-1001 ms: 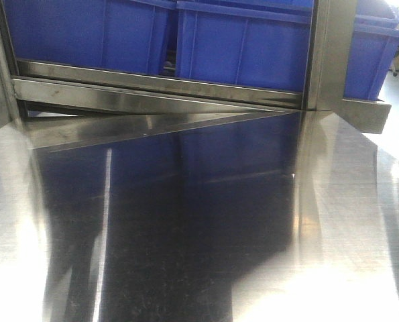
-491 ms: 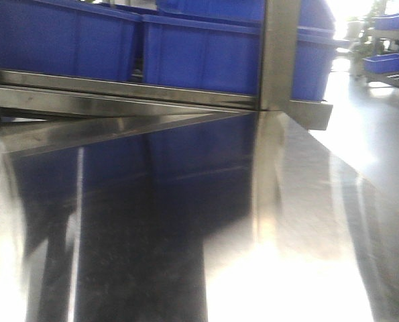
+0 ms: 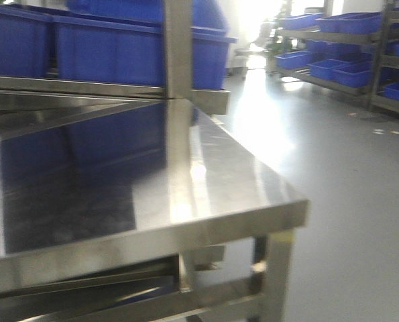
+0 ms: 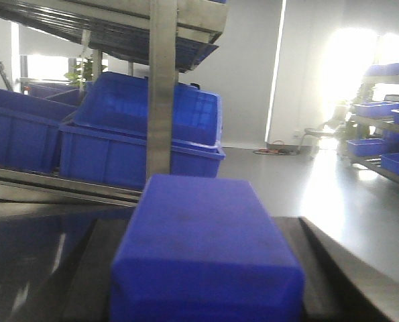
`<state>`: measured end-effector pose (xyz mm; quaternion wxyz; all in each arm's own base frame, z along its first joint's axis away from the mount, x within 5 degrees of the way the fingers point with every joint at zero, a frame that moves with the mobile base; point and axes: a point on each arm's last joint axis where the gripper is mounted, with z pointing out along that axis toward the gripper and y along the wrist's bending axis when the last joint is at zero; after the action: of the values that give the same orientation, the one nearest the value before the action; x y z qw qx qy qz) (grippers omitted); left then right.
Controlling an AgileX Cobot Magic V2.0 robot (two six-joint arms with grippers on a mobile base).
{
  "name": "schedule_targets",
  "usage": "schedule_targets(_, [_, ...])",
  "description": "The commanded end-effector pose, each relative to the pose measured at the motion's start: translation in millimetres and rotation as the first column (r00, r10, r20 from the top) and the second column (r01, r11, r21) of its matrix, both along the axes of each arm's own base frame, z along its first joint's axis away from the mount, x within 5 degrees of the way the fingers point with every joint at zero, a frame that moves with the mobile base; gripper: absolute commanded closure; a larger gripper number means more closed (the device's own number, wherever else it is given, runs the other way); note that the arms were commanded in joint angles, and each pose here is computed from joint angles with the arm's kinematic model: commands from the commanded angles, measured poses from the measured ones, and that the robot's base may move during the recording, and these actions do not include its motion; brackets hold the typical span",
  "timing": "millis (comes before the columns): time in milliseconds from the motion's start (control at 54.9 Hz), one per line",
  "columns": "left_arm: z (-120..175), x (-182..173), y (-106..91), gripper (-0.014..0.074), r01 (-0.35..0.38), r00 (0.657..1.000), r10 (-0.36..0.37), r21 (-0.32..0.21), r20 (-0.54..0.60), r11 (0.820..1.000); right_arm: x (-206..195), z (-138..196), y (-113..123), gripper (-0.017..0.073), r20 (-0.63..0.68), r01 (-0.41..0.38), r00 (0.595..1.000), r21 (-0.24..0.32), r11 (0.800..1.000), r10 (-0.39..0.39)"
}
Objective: Pick and sort blue part to right shelf
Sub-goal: 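Drive the base to the blue-bin shelf holding both parts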
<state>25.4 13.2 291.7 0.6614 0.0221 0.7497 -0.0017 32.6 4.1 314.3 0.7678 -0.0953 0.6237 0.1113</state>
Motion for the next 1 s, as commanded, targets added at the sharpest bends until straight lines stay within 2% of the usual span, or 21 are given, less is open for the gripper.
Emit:
schedule_targets(0, [15.9,0.3,-1.8,0.0314,0.023,0.995,-0.023,-0.005,0.092,1.000,-3.5,14.5,1.8,0.0354,0.094,-0.022,0.995,-0.007,1.000,0.023])
schedule_targets(983, [15.9,0.3,-1.8,0.0314,0.023,0.995,-0.023,-0.005,0.092,1.000,-3.5,14.5,1.8,0.0354,0.094,-0.022,0.995,-0.007,1.000,0.023])
